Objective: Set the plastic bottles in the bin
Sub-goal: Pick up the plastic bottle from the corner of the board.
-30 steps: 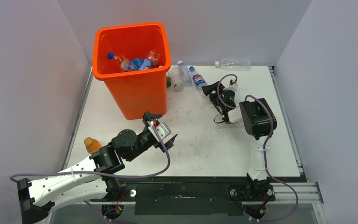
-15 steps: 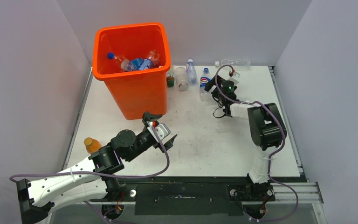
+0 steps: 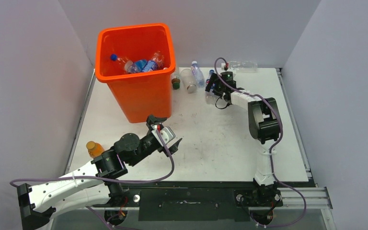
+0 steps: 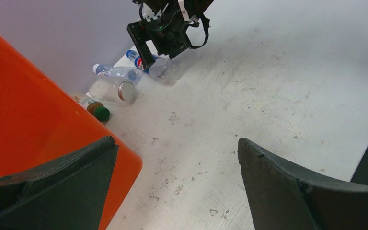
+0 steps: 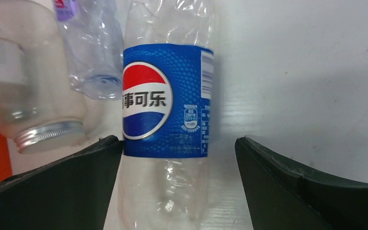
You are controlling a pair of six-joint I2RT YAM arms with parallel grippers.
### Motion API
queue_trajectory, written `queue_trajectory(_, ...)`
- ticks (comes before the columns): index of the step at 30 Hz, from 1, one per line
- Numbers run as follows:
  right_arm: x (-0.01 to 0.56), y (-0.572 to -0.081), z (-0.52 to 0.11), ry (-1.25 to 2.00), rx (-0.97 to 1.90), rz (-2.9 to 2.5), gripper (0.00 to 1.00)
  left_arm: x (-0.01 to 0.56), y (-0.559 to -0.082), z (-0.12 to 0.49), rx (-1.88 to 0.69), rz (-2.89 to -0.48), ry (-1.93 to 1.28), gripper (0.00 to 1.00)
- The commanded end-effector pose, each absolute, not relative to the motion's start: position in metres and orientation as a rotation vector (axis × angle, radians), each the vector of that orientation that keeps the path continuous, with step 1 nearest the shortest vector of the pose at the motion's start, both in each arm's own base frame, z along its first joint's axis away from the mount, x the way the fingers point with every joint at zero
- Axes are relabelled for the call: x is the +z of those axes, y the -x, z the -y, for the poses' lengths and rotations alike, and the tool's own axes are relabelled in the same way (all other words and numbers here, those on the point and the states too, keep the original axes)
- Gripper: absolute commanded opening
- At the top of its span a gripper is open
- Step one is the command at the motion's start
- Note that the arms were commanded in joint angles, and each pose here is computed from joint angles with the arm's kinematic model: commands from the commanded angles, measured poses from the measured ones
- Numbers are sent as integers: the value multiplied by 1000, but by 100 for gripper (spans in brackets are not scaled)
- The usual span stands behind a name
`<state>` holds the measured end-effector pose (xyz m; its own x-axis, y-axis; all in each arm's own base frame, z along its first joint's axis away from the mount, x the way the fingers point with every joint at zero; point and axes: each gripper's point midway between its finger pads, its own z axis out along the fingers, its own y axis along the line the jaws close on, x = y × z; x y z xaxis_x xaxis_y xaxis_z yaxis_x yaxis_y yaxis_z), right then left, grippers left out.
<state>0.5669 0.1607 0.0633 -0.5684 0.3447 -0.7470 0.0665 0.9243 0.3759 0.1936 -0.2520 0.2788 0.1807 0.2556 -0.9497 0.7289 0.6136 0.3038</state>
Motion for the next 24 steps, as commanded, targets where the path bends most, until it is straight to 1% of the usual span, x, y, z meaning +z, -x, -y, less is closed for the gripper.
queue_trajectory(1,61,-564,-171,-224,386,-2202,90,299,-192,253,-430,-1356,-873,96)
queue_trajectory(5,43,-556,-171,-215,364,-2260,90,299,-192,253,-433,-1355,-875,96)
queue_trajectory(6,39,-555,-171,-209,355,-2270,91,299,-192,253,-433,-1354,-874,96)
queue_trajectory(8,33,-554,-170,-201,331,-2278,97,299,-192,253,-433,-1354,-873,96)
queue_trajectory(9,32,-552,-168,-201,321,-2276,95,299,-192,252,-433,-1354,-873,96)
queue_trajectory(10,31,-551,-167,-200,317,-2269,87,300,-191,252,-434,-1353,-872,96)
queue_trajectory(13,32,-545,-163,-204,308,-2243,61,301,-191,251,-434,-1350,-868,96)
queue_trajectory(14,30,-538,-162,-208,309,-2243,53,302,-191,251,-435,-1349,-866,96)
queue_trajectory(15,41,-533,-163,-211,331,-2203,49,303,-191,251,-435,-1348,-865,96)
queue_trajectory(18,74,-506,-170,-256,480,-2016,43,305,-191,249,-434,-1345,-856,96)
queue_trajectory(21,124,-464,-174,-305,669,-1768,42,309,-191,246,-426,-1335,-838,96)
queue_trajectory(22,148,-446,-181,-279,735,-1666,42,309,-191,245,-422,-1332,-831,96)
queue_trajectory(24,166,-407,-187,-204,769,-1596,42,313,-193,241,-414,-1325,-790,96)
